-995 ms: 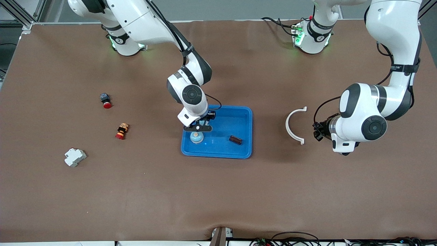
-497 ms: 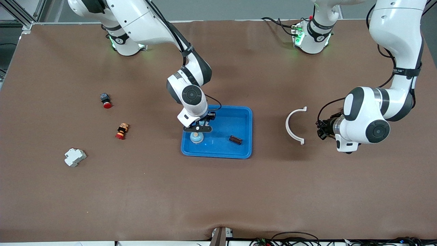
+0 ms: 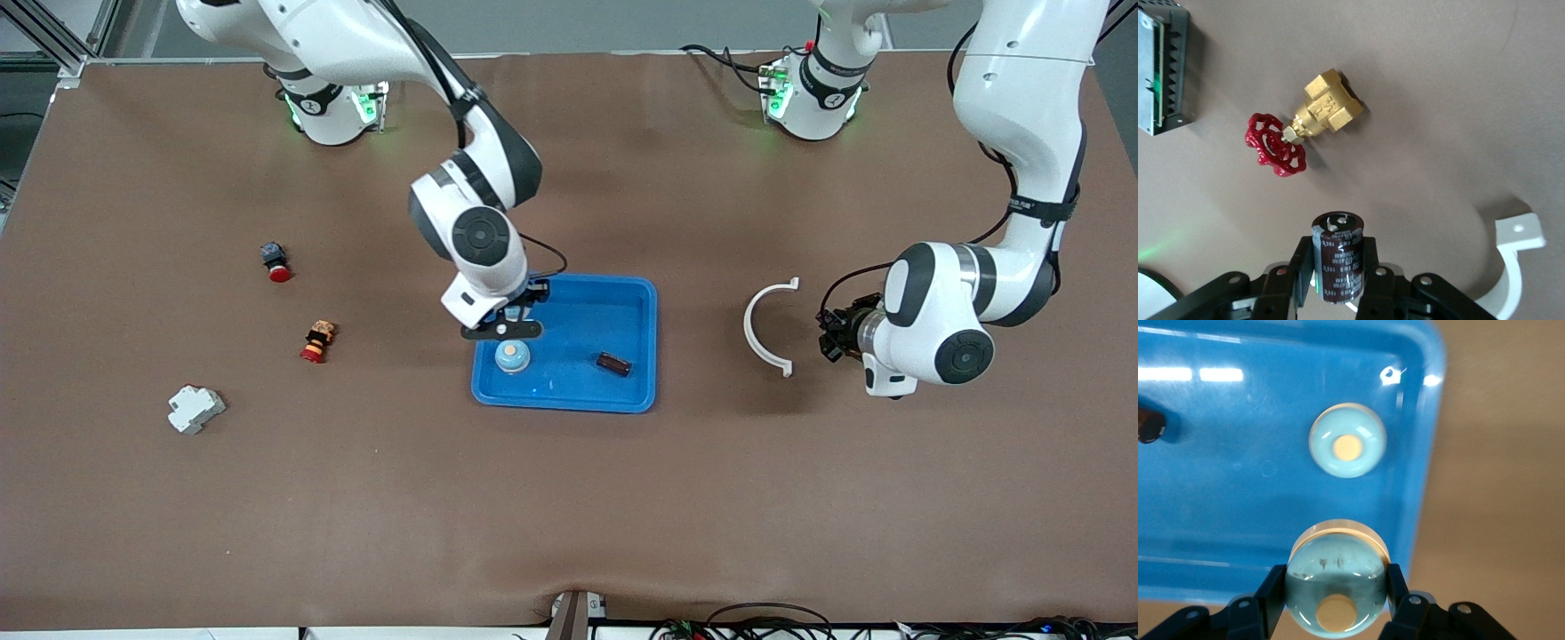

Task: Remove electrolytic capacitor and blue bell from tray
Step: 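Release the capacitor by the white clamp while the right gripper carries the bell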

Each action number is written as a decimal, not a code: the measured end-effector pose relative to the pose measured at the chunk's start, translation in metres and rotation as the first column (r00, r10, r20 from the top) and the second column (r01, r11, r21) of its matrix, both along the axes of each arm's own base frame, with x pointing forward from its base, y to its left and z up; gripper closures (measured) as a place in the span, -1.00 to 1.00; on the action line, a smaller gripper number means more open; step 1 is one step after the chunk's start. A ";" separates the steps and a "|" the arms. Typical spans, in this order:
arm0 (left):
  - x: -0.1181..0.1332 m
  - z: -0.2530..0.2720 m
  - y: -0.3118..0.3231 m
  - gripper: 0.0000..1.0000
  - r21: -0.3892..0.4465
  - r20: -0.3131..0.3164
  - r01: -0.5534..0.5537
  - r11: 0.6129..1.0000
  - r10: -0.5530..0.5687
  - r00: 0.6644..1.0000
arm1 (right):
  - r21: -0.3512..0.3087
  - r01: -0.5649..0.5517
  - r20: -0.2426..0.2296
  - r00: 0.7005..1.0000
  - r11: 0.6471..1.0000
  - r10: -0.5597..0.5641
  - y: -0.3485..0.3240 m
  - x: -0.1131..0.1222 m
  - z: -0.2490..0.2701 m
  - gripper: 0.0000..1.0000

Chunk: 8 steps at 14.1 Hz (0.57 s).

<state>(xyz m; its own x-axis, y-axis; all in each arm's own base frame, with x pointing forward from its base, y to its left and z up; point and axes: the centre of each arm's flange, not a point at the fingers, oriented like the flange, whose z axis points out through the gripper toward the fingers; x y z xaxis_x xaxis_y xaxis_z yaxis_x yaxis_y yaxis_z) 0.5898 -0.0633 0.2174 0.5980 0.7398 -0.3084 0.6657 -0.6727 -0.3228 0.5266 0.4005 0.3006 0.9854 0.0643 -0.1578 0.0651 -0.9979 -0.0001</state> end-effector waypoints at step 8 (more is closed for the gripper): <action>0.018 0.004 -0.009 -0.03 -0.034 0.028 -0.073 0.997 0.074 0.997 | 0.049 -0.273 -0.028 0.961 0.961 0.274 -0.178 0.069 0.096 -0.30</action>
<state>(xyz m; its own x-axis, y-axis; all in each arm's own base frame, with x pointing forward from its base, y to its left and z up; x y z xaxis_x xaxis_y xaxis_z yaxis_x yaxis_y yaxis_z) 0.6083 -0.0720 0.2215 0.5514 0.7718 -0.3165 0.7229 -0.6315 -0.2805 0.5960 0.2228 0.3965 0.9232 0.3383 -0.1821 0.3348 -0.9409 -0.0508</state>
